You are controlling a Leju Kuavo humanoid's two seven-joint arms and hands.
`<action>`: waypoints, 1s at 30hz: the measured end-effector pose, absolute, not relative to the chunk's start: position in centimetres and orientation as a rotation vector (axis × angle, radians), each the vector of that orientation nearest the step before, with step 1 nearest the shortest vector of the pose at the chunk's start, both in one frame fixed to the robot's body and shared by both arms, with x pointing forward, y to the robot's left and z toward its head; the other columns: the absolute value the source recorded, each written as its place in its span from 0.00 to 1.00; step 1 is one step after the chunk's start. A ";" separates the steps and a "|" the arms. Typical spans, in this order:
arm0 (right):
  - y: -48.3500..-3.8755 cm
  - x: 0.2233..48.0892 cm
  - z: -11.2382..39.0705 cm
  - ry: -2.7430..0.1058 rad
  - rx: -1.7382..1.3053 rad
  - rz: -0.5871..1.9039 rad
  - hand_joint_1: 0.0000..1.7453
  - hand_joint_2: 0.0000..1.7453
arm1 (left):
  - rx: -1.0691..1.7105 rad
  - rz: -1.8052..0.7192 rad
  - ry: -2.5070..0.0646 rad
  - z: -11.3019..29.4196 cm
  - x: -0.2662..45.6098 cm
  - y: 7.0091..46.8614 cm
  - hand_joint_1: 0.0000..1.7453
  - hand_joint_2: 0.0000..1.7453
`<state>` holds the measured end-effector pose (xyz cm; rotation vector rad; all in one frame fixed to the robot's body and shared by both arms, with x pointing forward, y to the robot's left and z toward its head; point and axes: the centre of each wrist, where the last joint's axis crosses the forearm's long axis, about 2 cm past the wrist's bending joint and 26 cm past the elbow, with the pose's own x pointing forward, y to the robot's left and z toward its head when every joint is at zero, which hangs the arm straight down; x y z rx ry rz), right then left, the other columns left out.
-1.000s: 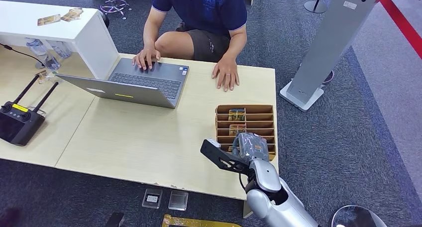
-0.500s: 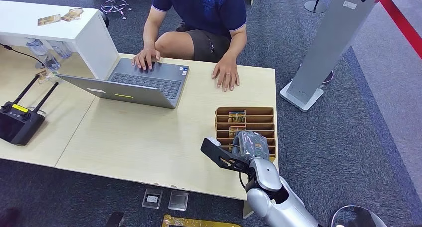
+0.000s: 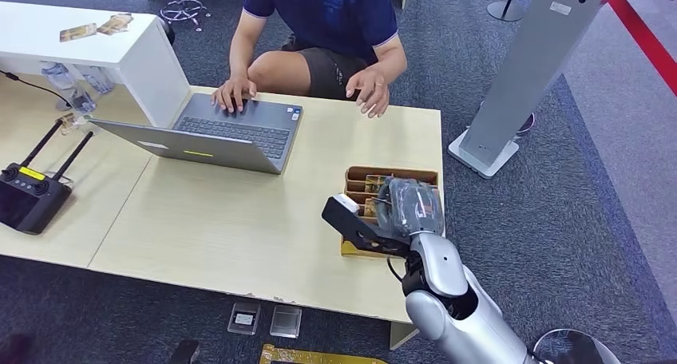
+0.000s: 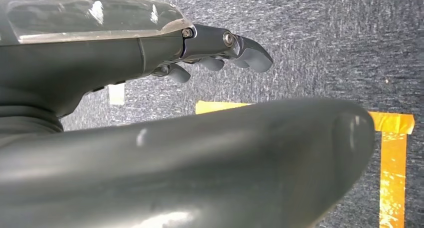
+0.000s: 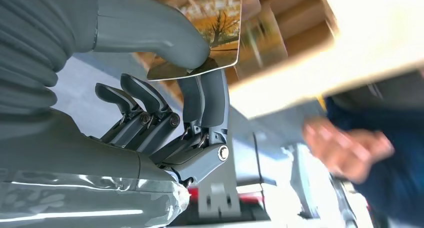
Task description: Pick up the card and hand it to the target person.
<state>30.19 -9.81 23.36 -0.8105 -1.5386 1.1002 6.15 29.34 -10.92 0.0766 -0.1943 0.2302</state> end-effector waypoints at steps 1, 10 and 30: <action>-9.9 30.4 24.3 -1.572 -0.821 1.089 1.00 1.00 | 0.075 0.227 -0.197 -10.9 6.1 29.3 0.00 0.00; -9.5 33.7 31.3 -1.828 -0.890 1.029 1.00 1.00 | 0.067 0.180 -0.211 -10.9 6.3 29.3 0.00 0.00; -8.1 42.5 28.1 -1.643 -1.035 1.163 1.00 1.00 | 0.073 0.146 -0.223 -10.7 7.3 29.7 0.00 0.00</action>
